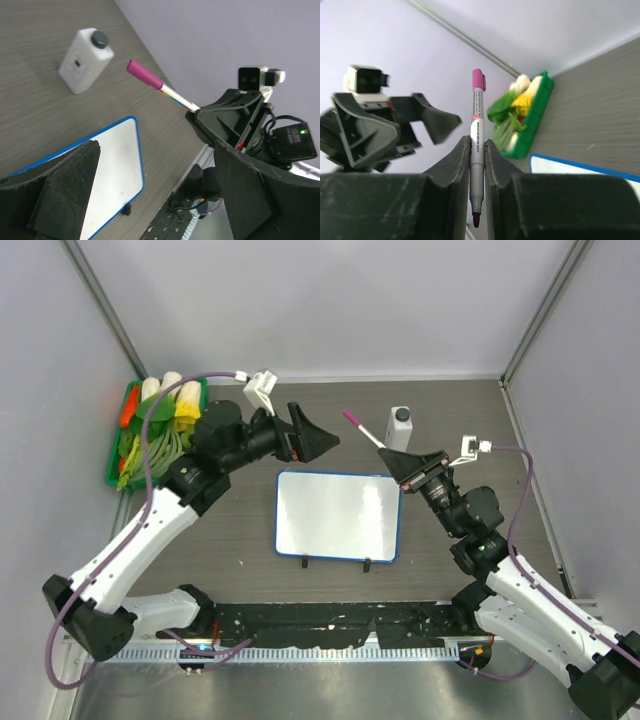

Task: Write a sentence on the whiteboard
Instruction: Pass from the right arm to the left

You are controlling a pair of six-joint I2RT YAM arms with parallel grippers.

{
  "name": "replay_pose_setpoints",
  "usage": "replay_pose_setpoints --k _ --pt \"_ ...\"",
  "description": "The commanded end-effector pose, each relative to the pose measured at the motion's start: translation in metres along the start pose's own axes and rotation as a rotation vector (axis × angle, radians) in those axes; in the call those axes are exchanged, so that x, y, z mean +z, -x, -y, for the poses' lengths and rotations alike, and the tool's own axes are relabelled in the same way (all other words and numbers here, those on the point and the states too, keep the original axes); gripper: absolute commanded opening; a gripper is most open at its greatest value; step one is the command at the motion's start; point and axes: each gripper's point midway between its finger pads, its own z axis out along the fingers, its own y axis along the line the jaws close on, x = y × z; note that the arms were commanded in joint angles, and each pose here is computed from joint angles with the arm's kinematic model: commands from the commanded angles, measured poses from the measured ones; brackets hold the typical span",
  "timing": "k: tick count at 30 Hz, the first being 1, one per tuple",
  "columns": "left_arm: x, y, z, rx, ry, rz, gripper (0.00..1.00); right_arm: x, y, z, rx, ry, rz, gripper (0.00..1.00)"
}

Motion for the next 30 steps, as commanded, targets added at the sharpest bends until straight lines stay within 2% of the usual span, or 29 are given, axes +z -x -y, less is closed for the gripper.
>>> replay_pose_setpoints --k 1,5,8,11,21,25,30 --pt "0.017 0.03 0.062 -0.108 -0.343 0.078 1.0 -0.006 0.053 -0.032 0.235 0.148 0.268 0.01" --pt "0.036 0.039 0.076 -0.157 -0.462 0.097 1.0 -0.01 0.058 -0.049 0.267 0.23 0.276 0.01" --pt "0.051 0.038 0.08 -0.182 -0.495 0.081 0.96 -0.01 0.059 -0.054 0.271 0.246 0.273 0.01" --pt "0.066 0.031 0.085 -0.187 -0.522 0.048 0.9 -0.01 0.06 -0.058 0.273 0.263 0.271 0.01" --pt "0.086 0.022 0.096 -0.185 -0.568 0.062 0.67 -0.004 0.052 -0.053 0.286 0.248 0.233 0.01" --pt "0.094 0.024 0.089 -0.196 -0.534 0.096 0.43 -0.003 0.051 -0.055 0.285 0.251 0.225 0.02" --pt "0.098 0.026 0.079 -0.178 -0.479 0.121 0.05 -0.002 0.045 -0.05 0.265 0.224 0.204 0.01"
